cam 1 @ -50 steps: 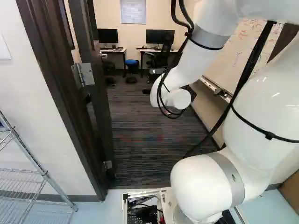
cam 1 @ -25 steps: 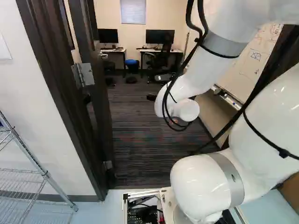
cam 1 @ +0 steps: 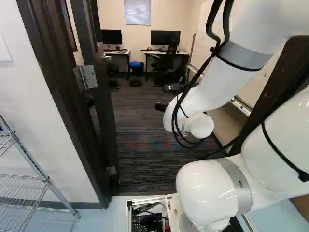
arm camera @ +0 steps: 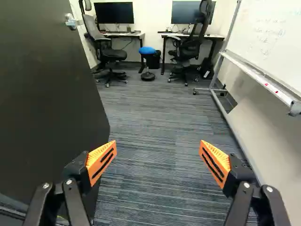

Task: Open the door and move inside

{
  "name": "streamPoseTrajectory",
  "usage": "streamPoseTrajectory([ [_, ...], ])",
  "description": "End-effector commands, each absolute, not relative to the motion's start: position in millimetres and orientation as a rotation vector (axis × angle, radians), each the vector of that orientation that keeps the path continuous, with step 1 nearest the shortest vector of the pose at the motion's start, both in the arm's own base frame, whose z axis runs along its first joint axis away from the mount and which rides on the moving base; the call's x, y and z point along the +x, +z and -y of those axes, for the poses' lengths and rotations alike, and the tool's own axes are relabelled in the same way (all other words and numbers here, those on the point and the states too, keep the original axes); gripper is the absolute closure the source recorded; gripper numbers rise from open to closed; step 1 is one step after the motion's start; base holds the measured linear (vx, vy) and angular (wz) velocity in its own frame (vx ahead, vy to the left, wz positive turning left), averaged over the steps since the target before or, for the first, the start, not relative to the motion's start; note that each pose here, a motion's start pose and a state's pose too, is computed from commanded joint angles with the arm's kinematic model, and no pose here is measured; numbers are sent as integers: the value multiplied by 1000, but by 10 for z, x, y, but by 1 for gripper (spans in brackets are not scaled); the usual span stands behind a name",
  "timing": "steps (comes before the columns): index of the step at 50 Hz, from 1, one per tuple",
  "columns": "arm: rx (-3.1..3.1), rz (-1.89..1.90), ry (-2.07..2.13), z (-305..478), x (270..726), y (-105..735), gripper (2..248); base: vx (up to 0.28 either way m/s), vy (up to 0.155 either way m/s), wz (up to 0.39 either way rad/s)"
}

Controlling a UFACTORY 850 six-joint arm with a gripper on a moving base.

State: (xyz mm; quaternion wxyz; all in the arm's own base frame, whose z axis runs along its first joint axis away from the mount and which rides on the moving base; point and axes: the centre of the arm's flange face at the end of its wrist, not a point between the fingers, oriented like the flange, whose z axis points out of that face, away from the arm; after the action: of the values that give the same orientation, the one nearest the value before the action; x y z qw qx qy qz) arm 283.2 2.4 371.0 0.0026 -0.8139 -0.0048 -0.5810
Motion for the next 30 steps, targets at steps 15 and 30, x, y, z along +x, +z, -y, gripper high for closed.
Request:
streamPoseTrajectory([
  [15,-2557,2,-1824,-4,2724,3665,3,0,0,0],
  [30,-2558,0,-1824,0,2703,3656,3,44,20,48],
])
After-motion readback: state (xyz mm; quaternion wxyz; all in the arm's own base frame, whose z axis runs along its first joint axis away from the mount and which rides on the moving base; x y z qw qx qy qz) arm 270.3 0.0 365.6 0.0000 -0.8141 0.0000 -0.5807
